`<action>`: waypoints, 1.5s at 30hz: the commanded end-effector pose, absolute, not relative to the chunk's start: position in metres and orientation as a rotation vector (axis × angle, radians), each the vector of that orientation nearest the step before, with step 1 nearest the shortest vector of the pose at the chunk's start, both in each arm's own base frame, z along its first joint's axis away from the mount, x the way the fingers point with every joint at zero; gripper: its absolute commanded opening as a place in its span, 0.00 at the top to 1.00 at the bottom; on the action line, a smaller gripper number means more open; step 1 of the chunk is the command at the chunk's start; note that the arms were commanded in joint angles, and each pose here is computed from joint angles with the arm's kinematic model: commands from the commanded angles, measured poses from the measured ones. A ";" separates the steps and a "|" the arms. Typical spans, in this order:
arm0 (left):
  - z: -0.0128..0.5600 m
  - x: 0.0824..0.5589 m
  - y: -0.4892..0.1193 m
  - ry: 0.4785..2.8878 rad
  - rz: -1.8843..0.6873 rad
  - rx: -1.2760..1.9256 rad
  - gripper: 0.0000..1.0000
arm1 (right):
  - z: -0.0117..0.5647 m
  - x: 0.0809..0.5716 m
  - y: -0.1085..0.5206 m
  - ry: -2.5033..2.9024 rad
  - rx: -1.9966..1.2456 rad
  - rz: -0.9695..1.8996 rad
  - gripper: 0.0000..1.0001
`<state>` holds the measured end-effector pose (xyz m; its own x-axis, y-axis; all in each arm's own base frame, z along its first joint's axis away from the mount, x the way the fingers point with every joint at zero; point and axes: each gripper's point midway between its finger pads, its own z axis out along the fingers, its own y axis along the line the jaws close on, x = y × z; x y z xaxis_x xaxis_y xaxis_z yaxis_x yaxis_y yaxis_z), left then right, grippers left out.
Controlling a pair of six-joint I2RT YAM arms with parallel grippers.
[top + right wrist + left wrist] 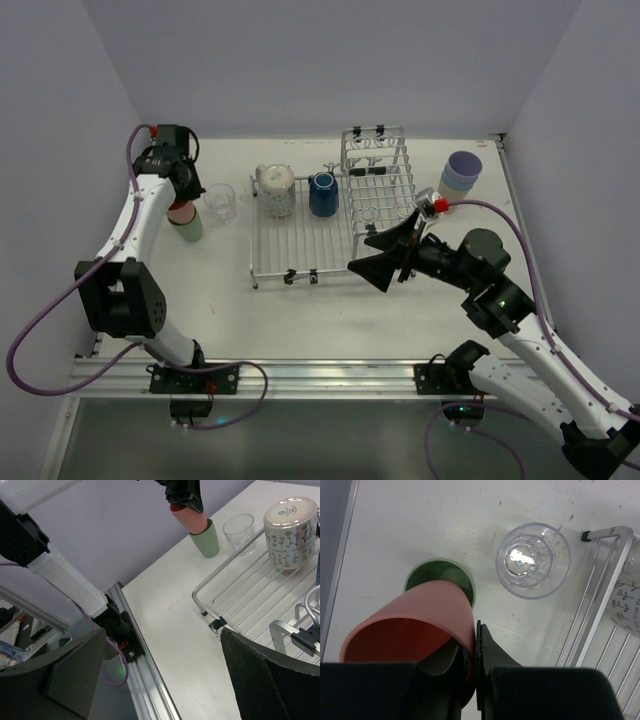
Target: Unload the cups from the dish rack
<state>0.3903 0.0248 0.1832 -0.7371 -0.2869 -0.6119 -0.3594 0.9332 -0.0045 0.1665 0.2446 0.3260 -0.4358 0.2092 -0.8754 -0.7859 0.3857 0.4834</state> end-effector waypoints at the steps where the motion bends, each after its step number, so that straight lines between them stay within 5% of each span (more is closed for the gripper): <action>1: 0.190 0.400 0.028 2.425 0.164 -0.404 1.00 | 0.329 0.170 0.246 1.620 -0.528 1.224 0.01; 21: 0.145 0.400 0.043 2.500 0.191 -0.407 0.93 | 0.323 0.171 0.253 1.645 -0.544 1.223 0.01; 45: 0.172 0.402 0.034 2.415 0.081 -0.413 0.51 | 0.322 0.169 0.254 1.647 -0.557 1.220 0.01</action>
<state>0.3964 0.0354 0.1349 -0.7794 -0.2752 -0.5628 -0.3351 0.9422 0.0034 0.1682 0.2541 0.3151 -0.4458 0.1722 -0.8784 -0.7874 0.3913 0.4763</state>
